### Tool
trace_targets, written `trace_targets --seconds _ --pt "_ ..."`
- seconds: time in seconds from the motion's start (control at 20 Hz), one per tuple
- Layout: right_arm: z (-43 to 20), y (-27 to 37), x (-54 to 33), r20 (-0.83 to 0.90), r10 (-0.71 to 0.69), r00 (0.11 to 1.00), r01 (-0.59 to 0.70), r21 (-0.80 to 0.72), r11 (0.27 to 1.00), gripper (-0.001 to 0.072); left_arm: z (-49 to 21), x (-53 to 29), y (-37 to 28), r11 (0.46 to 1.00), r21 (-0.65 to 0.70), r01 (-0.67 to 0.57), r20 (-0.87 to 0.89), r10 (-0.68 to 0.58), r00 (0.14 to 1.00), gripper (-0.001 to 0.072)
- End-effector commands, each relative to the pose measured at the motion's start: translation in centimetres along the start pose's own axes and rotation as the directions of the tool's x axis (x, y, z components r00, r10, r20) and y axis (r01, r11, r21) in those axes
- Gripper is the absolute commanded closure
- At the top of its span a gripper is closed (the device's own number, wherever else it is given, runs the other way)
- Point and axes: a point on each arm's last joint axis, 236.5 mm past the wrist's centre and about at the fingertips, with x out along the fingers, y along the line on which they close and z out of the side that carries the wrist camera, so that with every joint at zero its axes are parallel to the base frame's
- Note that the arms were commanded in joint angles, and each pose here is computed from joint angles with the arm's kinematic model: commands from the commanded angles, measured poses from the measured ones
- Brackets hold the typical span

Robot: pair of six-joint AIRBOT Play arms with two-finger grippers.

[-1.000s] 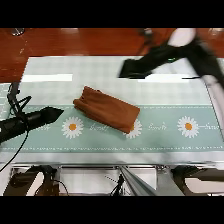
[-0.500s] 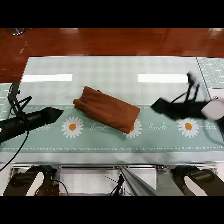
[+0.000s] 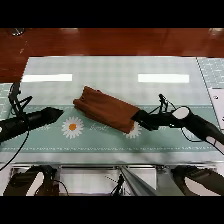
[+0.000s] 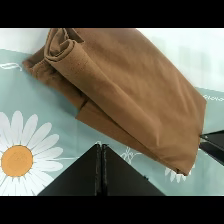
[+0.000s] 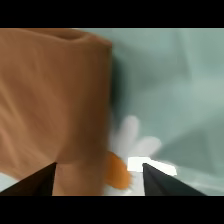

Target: Fold the shirts.

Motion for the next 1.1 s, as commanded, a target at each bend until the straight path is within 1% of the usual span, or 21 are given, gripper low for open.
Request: trace_targets --seconds 0.0,0.05,0.1,0.15,0.2,0.3,0.35,0.45,0.6,0.65,0.75,0.8,1.05 --pt "0.0 1.9 2.8 -0.069 0.064 0.996 -0.063 0.008 0.998 0.0106 0.0 0.0 0.0 1.0 -0.001 -0.001 0.0 0.001 1.0 0.0688" --pt "-0.4 2.5 3.6 -0.098 0.059 0.993 -0.061 -0.015 0.998 0.0162 0.0 0.0 0.0 1.0 -0.001 -0.001 0.0 0.001 1.0 0.0688" --pt "-0.9 3.3 4.1 -0.128 0.06 0.99 -0.067 -0.048 0.997 0.0337 0.0 0.0 0.0 1.0 -0.001 -0.001 0.0 0.001 1.0 0.0688" --pt "-1.2 4.5 4.3 -0.155 0.074 0.985 -0.092 -0.108 0.99 0.0547 0.0 0.0 0.0 1.0 -0.002 -0.001 0.0 0.001 1.0 0.0688" --pt "-1.1 6.8 3.7 -0.184 0.11 0.977 -0.146 -0.195 0.97 0.0688 0.0 0.0 0.0 1.0 -0.002 -0.001 0.0 0.001 1.0 0.0688" --pt "0.4 12.7 0.6 -0.19 0.181 0.965 -0.239 -0.348 0.907 0.0688 0.0 0.0 0.0 1.0 -0.001 -0.001 0.0 0.001 1.0 0.0688" --pt "1.6 15.6 -1.4 -0.163 0.198 0.967 -0.25 -0.424 0.87 0.0688 0.0 0.0 0.0 1.0 -0.001 -0.001 0.0 0.001 1.0 0.0688" --pt "4.1 21.2 -6.2 -0.092 0.209 0.974 -0.224 -0.563 0.795 0.0688 0.0 0.0 0.0 1.0 -0.001 -0.001 0.0 0.001 1.0 0.0688" --pt "7.6 27.9 -13.2 0.069 0.287 0.956 -0.169 -0.667 0.726 0.0688 0.0 0.0 0.0 1.0 -0.001 -0.001 -0.001 0.001 1.0 0.0688" --pt "8.8 29.0 -15.5 0.121 0.303 0.945 -0.144 -0.679 0.72 0.0688 0.0 0.0 0.0 1.0 -0.002 0.0 -0.002 0.0 1.0 0.0688" --pt "11.4 29.1 -20.1 0.217 0.291 0.932 -0.073 -0.673 0.736 0.0688 -0.1 0.0 0.0 1.0 -0.002 0.0 -0.006 0.0 1.0 0.0688" --pt "12.8 28.2 -22.2 0.257 0.272 0.928 -0.043 -0.649 0.759 0.0688 -0.3 0.0 0.0 1.0 -0.002 0.002 -0.015 -0.002 1.0 0.0688" --pt "17.2 20.0 -31.5 0.366 0.131 0.921 0.066 -0.48 0.875 0.0688 -1.6 0.0 -0.2 1.0 -0.002 0.011 -0.07 -0.011 0.998 0.0688"
